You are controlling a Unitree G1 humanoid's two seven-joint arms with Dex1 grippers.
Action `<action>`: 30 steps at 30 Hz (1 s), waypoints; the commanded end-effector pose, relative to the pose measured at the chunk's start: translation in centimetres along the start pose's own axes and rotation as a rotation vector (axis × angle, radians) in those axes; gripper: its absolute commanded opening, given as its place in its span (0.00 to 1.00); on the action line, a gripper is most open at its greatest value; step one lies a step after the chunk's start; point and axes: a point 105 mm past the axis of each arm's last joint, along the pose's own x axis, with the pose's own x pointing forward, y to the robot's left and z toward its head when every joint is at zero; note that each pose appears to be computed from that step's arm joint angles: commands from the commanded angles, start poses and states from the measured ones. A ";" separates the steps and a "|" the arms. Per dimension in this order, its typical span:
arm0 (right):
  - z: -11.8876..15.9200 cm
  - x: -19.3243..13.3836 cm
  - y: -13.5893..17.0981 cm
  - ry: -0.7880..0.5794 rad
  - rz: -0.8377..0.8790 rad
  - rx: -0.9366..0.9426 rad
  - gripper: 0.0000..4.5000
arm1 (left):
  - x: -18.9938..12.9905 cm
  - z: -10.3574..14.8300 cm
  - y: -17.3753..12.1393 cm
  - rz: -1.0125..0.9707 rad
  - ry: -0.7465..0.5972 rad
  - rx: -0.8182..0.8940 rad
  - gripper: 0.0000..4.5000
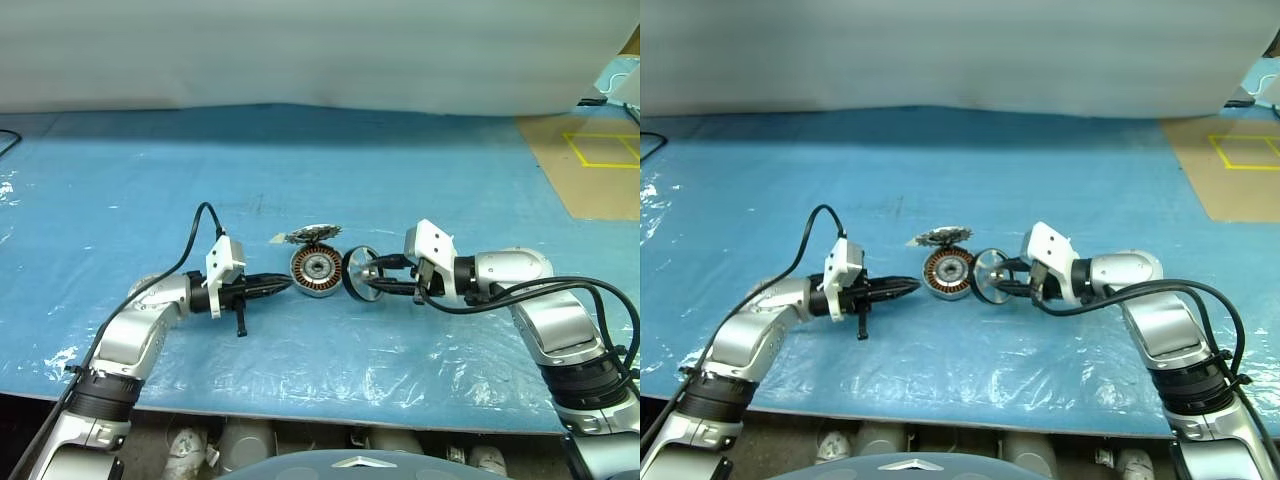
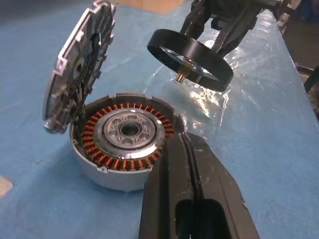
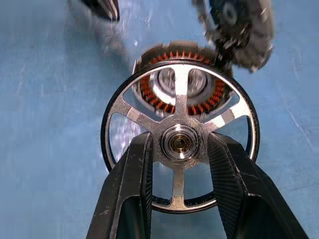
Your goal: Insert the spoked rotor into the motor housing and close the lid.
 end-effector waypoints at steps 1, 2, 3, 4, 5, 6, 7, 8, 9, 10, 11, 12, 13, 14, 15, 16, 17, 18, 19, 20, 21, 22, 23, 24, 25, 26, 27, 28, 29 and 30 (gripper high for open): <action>2.3 0.4 0.2 -0.076 -0.006 -0.016 0.35 | -0.3 0.7 0.4 -0.018 0.002 0.022 0.00; 2.5 0.7 0.3 -0.082 -0.003 -0.013 0.35 | -0.3 0.6 0.5 -0.020 0.006 0.023 0.00; 2.5 1.1 0.3 -0.087 0.000 -0.006 0.35 | -0.3 0.6 0.5 -0.021 0.009 0.024 0.00; 2.5 1.5 0.4 -0.089 0.003 -0.001 0.35 | -0.3 0.5 0.5 -0.023 0.012 0.025 0.00; 2.4 1.9 0.4 -0.087 0.006 0.005 0.35 | -0.3 0.4 0.4 -0.025 0.012 0.025 0.00; 2.3 2.2 0.5 -0.085 0.008 0.010 0.35 | -0.3 0.4 0.3 -0.027 0.012 0.025 0.00; 2.2 2.5 0.5 -0.083 0.011 0.014 0.35 | -0.3 0.4 0.2 -0.028 0.012 0.024 0.00; 2.1 2.7 0.5 -0.082 0.015 0.015 0.35 | -0.3 0.4 0.2 -0.029 0.011 0.023 0.00; 2.1 2.9 0.5 -0.082 0.019 0.014 0.35 | -0.3 0.3 0.1 -0.029 0.011 0.023 0.00; 2.1 3.0 0.5 -0.082 0.023 0.012 0.35 | -0.3 0.3 0.1 -0.028 0.012 0.023 0.00; 2.2 3.2 0.5 -0.084 0.027 0.011 0.35 | -0.3 0.3 0.1 -0.026 0.011 0.023 0.00; 2.3 3.3 0.4 -0.086 0.029 0.010 0.35 | -0.3 0.3 0.1 -0.024 0.011 0.021 0.00; 2.4 3.4 0.4 -0.088 0.030 0.009 0.35 | -0.3 0.2 0.0 -0.022 0.011 0.022 0.00; 2.4 3.5 0.3 -0.090 0.030 0.008 0.35 | -0.2 0.2 0.0 -0.021 0.011 0.022 0.00; 2.6 3.6 0.2 -0.094 0.031 0.007 0.35 | -0.2 0.1 0.0 -0.019 0.012 0.024 0.00; 2.7 3.6 0.1 -0.098 0.032 0.006 0.35 | -0.2 0.1 0.0 -0.015 0.013 0.025 0.00; 2.8 3.6 0.0 -0.100 0.033 0.005 0.35 | -0.2 0.0 0.0 -0.013 0.013 0.025 0.00; 3.0 3.6 -0.1 -0.104 0.034 0.002 0.35 | -0.2 -0.1 0.1 -0.011 0.013 0.025 0.00; 3.2 3.6 -0.1 -0.108 0.038 -0.002 0.35 | -0.2 -0.2 0.1 -0.009 0.014 0.024 0.00; 3.4 3.7 -0.2 -0.116 0.042 -0.003 0.35 | -0.2 -0.3 0.1 -0.007 0.014 0.023 0.00; 3.7 3.8 -0.3 -0.121 0.045 -0.003 0.35 | -0.2 -0.4 0.1 -0.006 0.013 0.022 0.00; 3.8 3.9 -0.4 -0.124 0.048 -0.003 0.35 | -0.2 -0.4 0.1 -0.006 0.012 0.022 0.00; 3.9 4.0 -0.4 -0.124 0.052 -0.003 0.35 | -0.2 -0.5 0.1 -0.005 0.010 0.022 0.00; 3.8 4.1 -0.4 -0.123 0.055 -0.003 0.35 | -0.1 -0.5 0.1 -0.004 0.009 0.022 0.00; 3.7 4.2 -0.3 -0.120 0.062 0.002 0.35 | -0.1 -0.5 0.1 -0.001 0.006 0.023 0.00; 3.6 4.4 -0.3 -0.118 0.067 0.006 0.35 | -0.1 -0.5 0.1 0.002 0.005 0.024 0.00; 3.5 4.5 -0.3 -0.114 0.070 0.009 0.35 | -0.1 -0.6 0.2 0.003 0.004 0.025 0.00; 3.4 4.7 -0.3 -0.112 0.071 0.012 0.35 | -0.1 -0.6 0.2 0.005 0.004 0.026 0.00; 3.3 4.7 -0.3 -0.112 0.072 0.018 0.35 | -0.1 -0.6 0.2 0.006 0.004 0.026 0.00; 3.3 4.8 -0.4 -0.112 0.073 0.023 0.35 | -0.2 -0.6 0.2 0.006 0.003 0.027 0.00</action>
